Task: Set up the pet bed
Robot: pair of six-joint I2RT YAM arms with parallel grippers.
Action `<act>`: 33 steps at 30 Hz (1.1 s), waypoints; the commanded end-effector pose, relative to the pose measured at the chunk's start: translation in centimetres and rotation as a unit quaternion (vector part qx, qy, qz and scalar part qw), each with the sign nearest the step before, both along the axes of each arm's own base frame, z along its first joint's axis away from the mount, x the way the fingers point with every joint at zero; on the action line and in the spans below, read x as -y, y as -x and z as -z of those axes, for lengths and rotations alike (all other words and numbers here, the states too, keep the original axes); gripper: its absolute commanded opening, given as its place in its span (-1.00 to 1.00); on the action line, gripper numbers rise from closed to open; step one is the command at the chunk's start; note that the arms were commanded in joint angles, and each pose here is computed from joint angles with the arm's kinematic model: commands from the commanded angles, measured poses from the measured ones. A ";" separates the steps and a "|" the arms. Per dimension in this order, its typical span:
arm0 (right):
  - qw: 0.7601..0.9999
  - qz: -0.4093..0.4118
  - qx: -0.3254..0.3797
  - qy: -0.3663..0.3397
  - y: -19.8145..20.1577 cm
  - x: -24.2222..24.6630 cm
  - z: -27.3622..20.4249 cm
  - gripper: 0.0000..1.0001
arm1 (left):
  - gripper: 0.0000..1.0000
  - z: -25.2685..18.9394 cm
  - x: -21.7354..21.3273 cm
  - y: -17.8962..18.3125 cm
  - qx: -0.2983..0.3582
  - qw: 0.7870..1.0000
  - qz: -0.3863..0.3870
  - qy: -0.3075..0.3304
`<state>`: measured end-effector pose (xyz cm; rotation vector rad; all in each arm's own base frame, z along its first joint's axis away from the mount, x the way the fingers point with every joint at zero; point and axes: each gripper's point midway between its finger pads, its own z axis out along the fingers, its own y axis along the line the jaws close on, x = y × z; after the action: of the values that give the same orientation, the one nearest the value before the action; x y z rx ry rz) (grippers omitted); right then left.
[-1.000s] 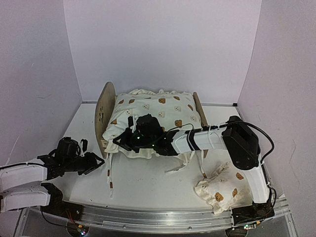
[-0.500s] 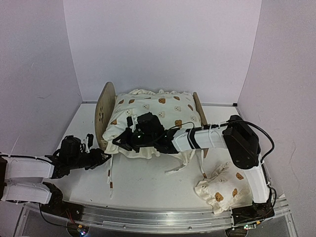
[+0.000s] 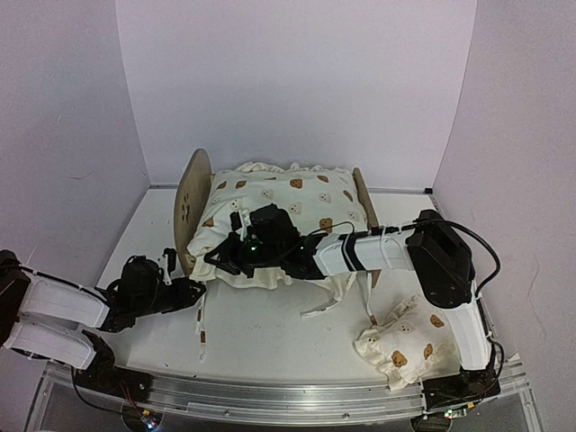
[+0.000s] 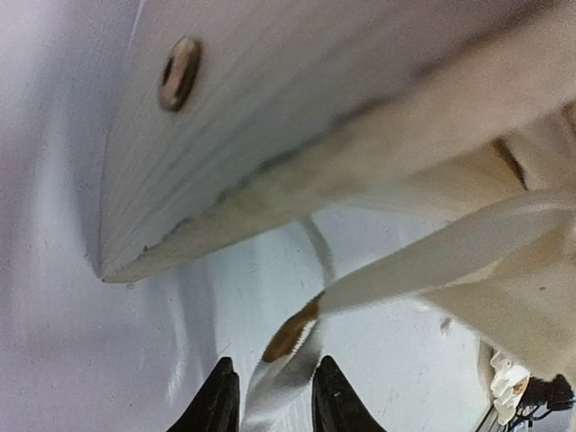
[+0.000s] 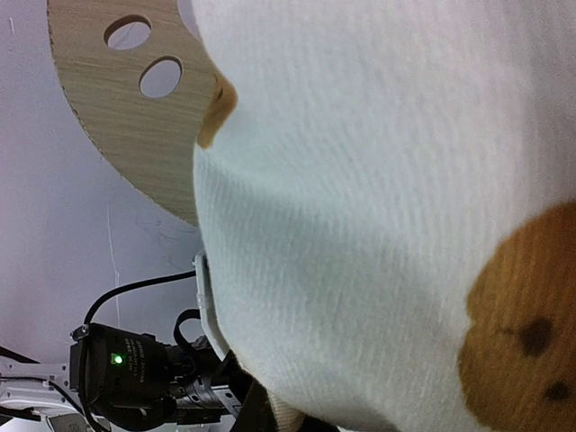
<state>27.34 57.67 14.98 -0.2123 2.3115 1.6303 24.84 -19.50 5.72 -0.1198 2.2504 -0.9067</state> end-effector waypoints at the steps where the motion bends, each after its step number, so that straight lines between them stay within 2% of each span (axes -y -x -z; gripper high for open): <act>1: 0.998 0.003 0.031 -0.052 -0.5 -0.1 -5.7 -0.89 | -0.50 -0.1 0.7 -1.0 0.023 1.000 0.006 -0.006; 7: 0.998 -0.011 0.035 -0.050 -0.1 -0.4 -6.1 -0.89 | -0.99 0.2 0.9 -0.6 0.019 1.000 0.012 0.011; 9: 0.998 -0.019 0.057 -0.021 -0.1 0.0 -6.1 -0.87 | -1.00 -0.3 0.6 0.0 0.027 0.999 0.016 0.018; 11: 0.994 -0.029 0.097 0.028 -0.3 0.6 -6.1 -0.71 | -1.00 -0.7 0.4 0.6 0.028 0.999 0.018 0.031; 12: 0.990 -0.051 0.121 0.050 -0.1 0.7 -6.1 -0.64 | -1.00 -0.8 0.3 1.0 0.026 0.999 0.020 0.040; 14: 0.974 -0.103 0.181 0.087 0.0 0.8 -6.2 -0.61 | -1.00 -1.0 0.1 1.7 0.017 0.998 0.022 0.062; 17: 0.924 -0.170 0.292 0.178 -0.4 1.8 -4.4 -0.74 | -1.00 -2.6 0.9 2.6 0.020 0.994 0.059 0.095; 18: 0.904 -0.181 0.324 0.211 -0.9 2.4 -3.9 -0.83 | -1.00 -2.9 1.1 2.9 0.016 0.992 0.072 0.103; 19: 0.883 -0.187 0.356 0.242 -1.5 3.0 -3.5 -0.92 | -1.00 -3.2 1.2 3.2 0.012 0.991 0.081 0.109; 21: 0.832 -0.191 0.425 0.300 -3.2 4.2 -2.8 -0.97 | -1.00 -3.7 1.1 3.8 0.007 0.988 0.091 0.125; 24: 0.785 -0.167 0.473 0.363 -5.5 5.5 -3.1 -1.00 | -1.00 -4.6 1.1 4.4 0.008 0.984 0.103 0.146; 28: 0.736 -0.102 0.517 0.425 -8.7 6.2 -2.7 -1.00 | -1.00 -5.2 1.2 4.8 0.003 0.981 0.112 0.157; 31: 0.680 -0.050 0.546 0.487 -10.4 6.7 -0.8 -1.00 | -1.00 -6.0 1.5 4.7 0.008 0.979 0.124 0.162; 33: 0.666 -0.046 0.562 0.489 -10.1 6.2 0.7 -1.00 | -1.00 -5.9 1.3 4.5 0.005 0.980 0.118 0.162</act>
<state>35.17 52.32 16.73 -1.2108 1.8717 0.1867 20.88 -19.90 10.00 -0.0566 2.1403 -1.3042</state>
